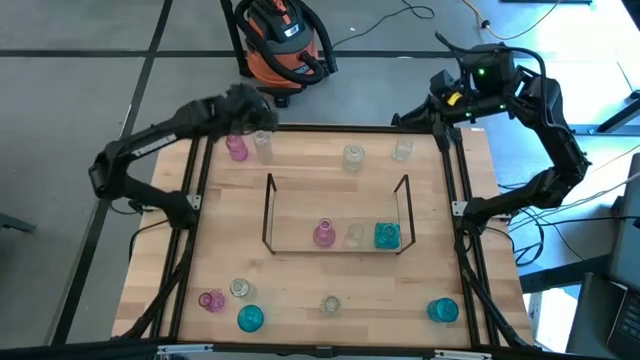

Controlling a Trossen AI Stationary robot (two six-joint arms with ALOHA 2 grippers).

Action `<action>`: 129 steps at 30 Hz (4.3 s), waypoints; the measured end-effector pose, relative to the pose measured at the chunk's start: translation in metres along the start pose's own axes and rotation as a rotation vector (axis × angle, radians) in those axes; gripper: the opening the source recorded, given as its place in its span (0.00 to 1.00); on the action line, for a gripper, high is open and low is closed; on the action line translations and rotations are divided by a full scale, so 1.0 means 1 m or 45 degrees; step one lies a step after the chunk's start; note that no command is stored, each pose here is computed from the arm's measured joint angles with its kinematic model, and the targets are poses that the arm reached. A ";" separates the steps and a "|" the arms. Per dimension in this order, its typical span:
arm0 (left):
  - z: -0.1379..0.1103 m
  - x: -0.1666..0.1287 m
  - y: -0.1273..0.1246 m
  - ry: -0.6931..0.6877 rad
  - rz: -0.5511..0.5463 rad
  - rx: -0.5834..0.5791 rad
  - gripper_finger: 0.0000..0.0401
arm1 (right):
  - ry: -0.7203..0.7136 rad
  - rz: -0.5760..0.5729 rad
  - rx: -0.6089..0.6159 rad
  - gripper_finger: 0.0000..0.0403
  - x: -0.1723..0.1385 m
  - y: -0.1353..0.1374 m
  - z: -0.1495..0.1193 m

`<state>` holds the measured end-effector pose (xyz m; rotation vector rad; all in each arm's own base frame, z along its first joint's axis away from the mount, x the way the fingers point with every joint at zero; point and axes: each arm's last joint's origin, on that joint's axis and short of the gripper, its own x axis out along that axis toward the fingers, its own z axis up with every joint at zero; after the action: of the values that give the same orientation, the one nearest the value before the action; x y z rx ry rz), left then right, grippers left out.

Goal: Sort vases onto shelf
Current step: Put the transparent vase aligned with the other transparent vase on the shelf

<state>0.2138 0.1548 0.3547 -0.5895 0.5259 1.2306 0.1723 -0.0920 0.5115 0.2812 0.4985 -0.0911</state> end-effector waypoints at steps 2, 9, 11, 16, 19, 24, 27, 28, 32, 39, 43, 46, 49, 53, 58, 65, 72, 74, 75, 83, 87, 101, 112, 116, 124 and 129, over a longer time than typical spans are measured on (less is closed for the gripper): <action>0.006 0.018 0.010 0.106 -0.015 0.011 0.47 | -0.028 -0.040 0.031 0.13 0.003 -0.002 0.003; 0.007 0.076 0.034 0.453 -0.056 0.036 0.46 | -0.041 -0.163 0.077 0.13 0.011 -0.009 0.007; 0.003 0.085 0.037 0.522 -0.045 0.061 0.46 | -0.035 -0.174 0.088 0.13 0.014 -0.011 0.008; -0.004 0.102 0.035 0.614 -0.039 0.140 0.46 | -0.036 -0.175 0.145 0.13 0.021 -0.015 0.010; -0.010 0.110 0.033 0.669 -0.014 0.178 0.46 | -0.026 -0.175 0.153 0.13 0.025 -0.016 0.011; -0.018 0.122 0.028 0.724 0.000 0.220 0.46 | -0.025 -0.177 0.161 0.13 0.026 -0.017 0.011; -0.019 0.124 0.026 0.717 0.022 0.236 0.46 | -0.023 -0.177 0.164 0.13 0.026 -0.017 0.011; -0.019 0.125 0.026 0.713 0.025 0.236 0.46 | -0.021 -0.176 0.164 0.13 0.026 -0.017 0.011; -0.020 0.124 0.025 0.719 0.024 0.235 0.41 | -0.021 -0.176 0.165 0.13 0.026 -0.017 0.011; -0.024 0.116 0.017 0.759 -0.047 0.239 0.37 | -0.020 -0.176 0.165 0.13 0.026 -0.017 0.011; -0.025 0.100 0.003 0.747 -0.101 0.257 0.37 | -0.020 -0.176 0.165 0.13 0.026 -0.017 0.011; -0.012 0.079 -0.012 0.648 -0.178 0.282 0.37 | -0.020 -0.176 0.164 0.13 0.026 -0.017 0.011; 0.003 0.057 -0.032 0.557 -0.284 0.326 0.37 | -0.019 -0.176 0.158 0.13 0.026 -0.017 0.011; 0.018 0.024 -0.062 0.444 -0.497 0.454 0.37 | -0.010 -0.176 0.159 0.13 0.026 -0.017 0.010; 0.014 -0.008 -0.104 0.382 -0.735 0.706 0.37 | 0.051 -0.181 0.168 0.13 0.025 -0.017 0.005; 0.000 -0.030 -0.154 0.338 -0.937 1.104 0.37 | 0.136 -0.263 0.179 0.13 0.013 -0.013 -0.006; -0.010 -0.033 -0.181 0.241 -1.196 1.515 0.37 | 0.125 -0.362 0.202 0.13 -0.011 -0.003 -0.016; -0.011 -0.032 -0.185 0.217 -1.221 1.584 0.37 | 0.096 -0.382 0.215 0.13 -0.020 0.001 -0.018; -0.012 -0.031 -0.186 0.211 -1.242 1.608 0.37 | 0.080 -0.390 0.223 0.13 -0.024 0.003 -0.019; -0.027 -0.021 -0.196 0.250 -1.260 1.749 0.37 | -0.026 -0.477 0.270 0.13 -0.052 0.015 -0.028; -0.035 -0.021 -0.204 0.262 -1.312 1.762 0.37 | -0.040 -0.509 0.304 0.13 -0.057 0.016 -0.030; -0.047 -0.013 -0.214 0.313 -1.415 1.743 0.37 | -0.024 -0.514 0.337 0.13 -0.052 0.014 -0.029; -0.047 -0.013 -0.215 0.315 -1.417 1.725 0.40 | -0.027 -0.513 0.341 0.13 -0.053 0.014 -0.029; -0.046 -0.013 -0.215 0.314 -1.416 1.711 0.40 | -0.027 -0.512 0.341 0.13 -0.053 0.014 -0.029; -0.058 0.003 -0.225 0.391 -1.458 1.662 0.39 | -0.018 -0.513 0.343 0.13 -0.053 0.014 -0.030; -0.057 0.003 -0.227 0.373 -1.457 1.636 0.38 | 0.019 -0.508 0.353 0.13 -0.053 0.014 -0.033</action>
<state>0.4312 0.0678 0.3398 0.1125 0.8992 -0.3809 0.1132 -0.0680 0.5129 0.4510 0.5523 -0.5498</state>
